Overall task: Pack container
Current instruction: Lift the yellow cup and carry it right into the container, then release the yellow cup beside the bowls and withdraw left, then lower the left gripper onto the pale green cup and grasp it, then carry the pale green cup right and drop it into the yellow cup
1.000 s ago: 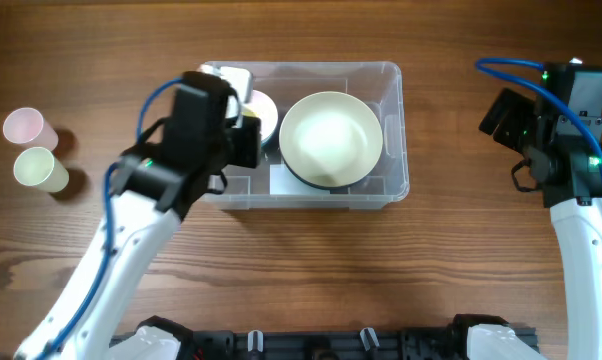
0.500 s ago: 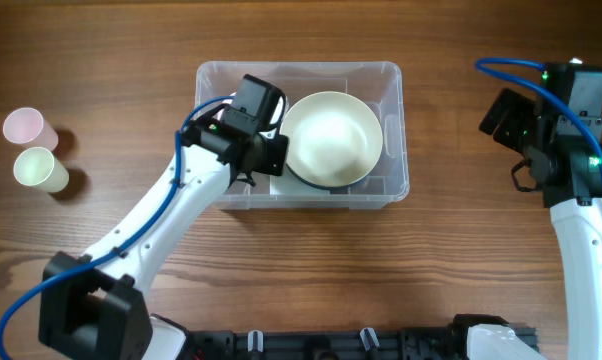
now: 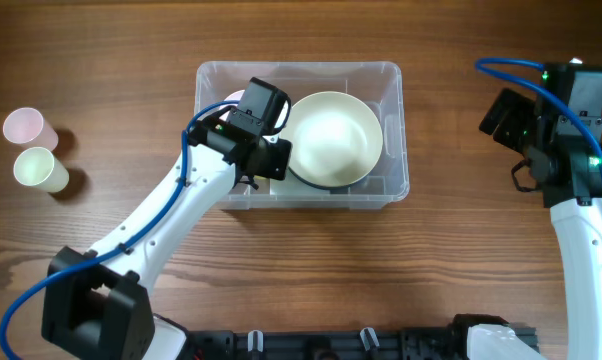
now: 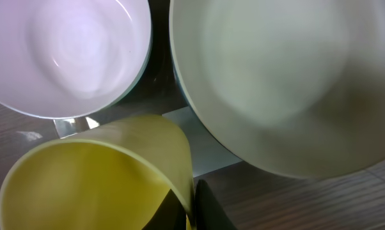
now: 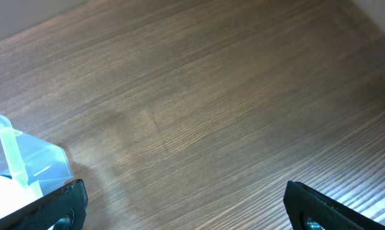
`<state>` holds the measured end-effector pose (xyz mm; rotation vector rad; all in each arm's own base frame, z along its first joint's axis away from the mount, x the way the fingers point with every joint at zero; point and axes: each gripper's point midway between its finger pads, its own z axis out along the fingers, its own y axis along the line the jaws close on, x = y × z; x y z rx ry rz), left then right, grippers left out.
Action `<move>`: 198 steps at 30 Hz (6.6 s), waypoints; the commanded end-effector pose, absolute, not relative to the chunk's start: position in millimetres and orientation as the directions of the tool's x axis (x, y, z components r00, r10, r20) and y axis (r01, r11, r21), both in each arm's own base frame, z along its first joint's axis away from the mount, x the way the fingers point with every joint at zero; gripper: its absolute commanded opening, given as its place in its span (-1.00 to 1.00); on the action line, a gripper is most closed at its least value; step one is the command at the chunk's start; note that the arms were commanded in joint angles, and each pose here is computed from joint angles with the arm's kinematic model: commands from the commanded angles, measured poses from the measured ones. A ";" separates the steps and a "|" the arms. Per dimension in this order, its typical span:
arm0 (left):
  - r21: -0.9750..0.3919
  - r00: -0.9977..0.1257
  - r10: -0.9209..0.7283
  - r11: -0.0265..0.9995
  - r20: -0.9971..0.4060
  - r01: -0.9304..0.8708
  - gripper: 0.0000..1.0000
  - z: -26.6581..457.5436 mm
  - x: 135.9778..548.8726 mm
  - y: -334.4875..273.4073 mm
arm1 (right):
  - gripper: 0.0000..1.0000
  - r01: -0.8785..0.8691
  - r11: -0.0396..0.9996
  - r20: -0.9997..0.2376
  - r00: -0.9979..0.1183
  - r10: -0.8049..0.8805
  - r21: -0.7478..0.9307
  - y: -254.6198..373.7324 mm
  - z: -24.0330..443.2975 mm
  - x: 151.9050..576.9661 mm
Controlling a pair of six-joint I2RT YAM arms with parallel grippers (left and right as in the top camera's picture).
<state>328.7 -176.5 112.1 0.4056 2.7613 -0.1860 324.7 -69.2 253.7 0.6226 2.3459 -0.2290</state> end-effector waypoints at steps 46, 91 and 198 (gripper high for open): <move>-0.010 -0.792 0.122 0.987 -0.598 0.160 -0.44 188.4 359.3 -144.7 | 1.00 0.513 0.858 -0.679 -0.628 0.380 0.006 -72.8 259.7 325.0; 0.093 -0.722 -0.551 0.765 -0.418 -0.638 0.06 65.9 354.7 232.2 | 0.99 0.513 0.859 -0.681 -0.626 0.380 0.007 -72.7 260.1 325.5; 0.084 -0.784 0.405 0.905 -0.471 0.417 0.24 157.9 337.3 -183.5 | 0.99 0.513 0.859 -0.681 -0.626 0.380 0.007 -72.7 260.1 325.5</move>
